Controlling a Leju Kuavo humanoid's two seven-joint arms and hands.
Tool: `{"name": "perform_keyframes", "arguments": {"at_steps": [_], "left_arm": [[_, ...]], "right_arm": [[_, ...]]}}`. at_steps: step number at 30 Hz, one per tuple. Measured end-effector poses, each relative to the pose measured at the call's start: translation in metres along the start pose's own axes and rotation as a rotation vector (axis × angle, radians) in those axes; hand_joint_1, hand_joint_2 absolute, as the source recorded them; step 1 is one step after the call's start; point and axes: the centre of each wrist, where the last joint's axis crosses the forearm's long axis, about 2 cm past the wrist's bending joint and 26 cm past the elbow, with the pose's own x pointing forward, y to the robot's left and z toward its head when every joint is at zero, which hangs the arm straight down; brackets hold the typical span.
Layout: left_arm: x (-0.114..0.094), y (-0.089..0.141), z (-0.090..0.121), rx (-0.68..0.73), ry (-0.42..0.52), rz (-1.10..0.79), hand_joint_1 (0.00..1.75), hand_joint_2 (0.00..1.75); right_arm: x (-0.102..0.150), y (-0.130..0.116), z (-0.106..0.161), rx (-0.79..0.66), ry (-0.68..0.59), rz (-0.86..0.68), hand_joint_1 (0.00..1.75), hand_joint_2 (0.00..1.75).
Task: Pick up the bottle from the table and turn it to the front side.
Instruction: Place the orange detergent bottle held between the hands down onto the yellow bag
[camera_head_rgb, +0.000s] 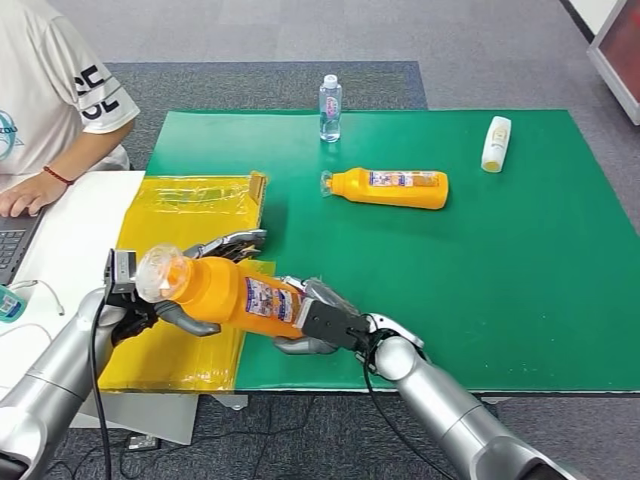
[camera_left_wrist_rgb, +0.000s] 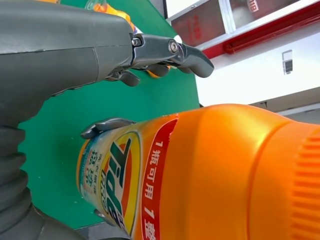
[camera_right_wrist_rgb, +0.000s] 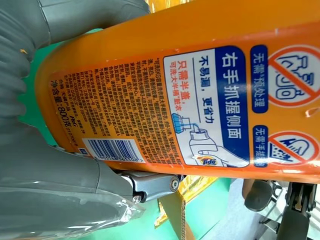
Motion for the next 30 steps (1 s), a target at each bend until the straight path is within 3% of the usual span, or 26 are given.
{"name": "perform_keyframes", "arguments": {"at_steps": [30], "left_arm": [[-0.018, -0.020, 0.020, 0.054, 0.040, 0.039, 0.00, 1.75]], "right_arm": [[0.015, 0.019, -0.016, -0.108, 0.096, 0.258, 1.75, 1.75]]}}
